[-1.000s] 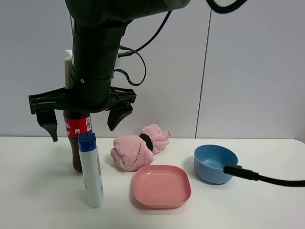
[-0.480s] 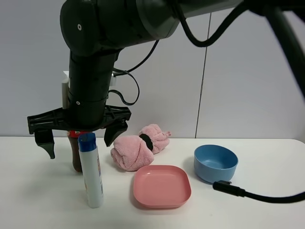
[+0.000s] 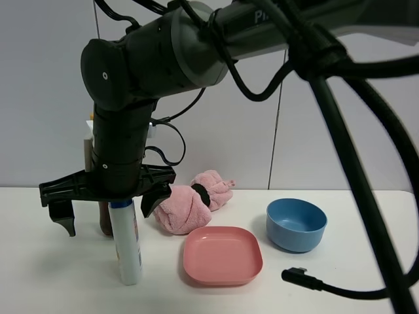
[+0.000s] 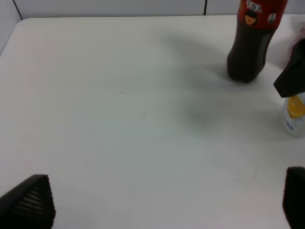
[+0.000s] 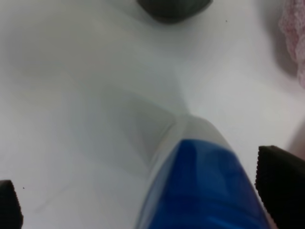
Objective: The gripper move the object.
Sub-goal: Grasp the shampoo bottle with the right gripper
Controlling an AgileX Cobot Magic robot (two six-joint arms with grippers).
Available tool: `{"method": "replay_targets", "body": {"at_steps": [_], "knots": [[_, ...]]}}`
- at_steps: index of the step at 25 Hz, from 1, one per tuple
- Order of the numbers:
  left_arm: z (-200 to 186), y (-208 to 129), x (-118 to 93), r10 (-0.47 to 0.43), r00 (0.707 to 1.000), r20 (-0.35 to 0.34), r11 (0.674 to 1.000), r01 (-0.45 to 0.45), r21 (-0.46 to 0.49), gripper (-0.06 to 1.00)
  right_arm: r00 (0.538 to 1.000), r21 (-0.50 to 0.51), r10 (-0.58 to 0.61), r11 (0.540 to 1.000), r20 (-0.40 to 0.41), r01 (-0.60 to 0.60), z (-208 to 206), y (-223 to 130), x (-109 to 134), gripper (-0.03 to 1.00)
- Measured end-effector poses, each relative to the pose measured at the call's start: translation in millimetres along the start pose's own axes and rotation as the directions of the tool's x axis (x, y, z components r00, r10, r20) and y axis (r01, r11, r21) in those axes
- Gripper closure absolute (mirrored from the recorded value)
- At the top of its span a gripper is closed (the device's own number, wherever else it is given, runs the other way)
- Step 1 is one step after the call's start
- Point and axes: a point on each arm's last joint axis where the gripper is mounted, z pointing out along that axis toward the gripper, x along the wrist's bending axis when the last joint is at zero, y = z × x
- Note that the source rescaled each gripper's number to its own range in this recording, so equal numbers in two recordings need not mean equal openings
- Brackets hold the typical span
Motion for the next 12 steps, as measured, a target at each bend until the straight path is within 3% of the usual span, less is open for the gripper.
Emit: {"method": "replay_targets", "body": {"at_steps": [6, 8, 12], "knots": [[0.0, 0.0, 0.0, 0.0, 1.0, 0.0, 1.0, 0.0, 0.0, -0.06, 1.0, 0.003, 0.0, 1.0, 0.001, 0.0, 1.7, -0.5, -0.1, -0.01], [0.0, 0.0, 0.0, 0.0, 1.0, 0.0, 1.0, 0.0, 0.0, -0.06, 1.0, 0.003, 0.0, 1.0, 0.001, 0.0, 1.7, -0.5, -0.1, 0.08], [0.0, 0.0, 0.0, 0.0, 1.0, 0.0, 1.0, 0.0, 0.0, -0.06, 1.0, 0.003, 0.0, 1.0, 0.001, 0.0, 1.7, -0.5, -0.1, 0.38]]}}
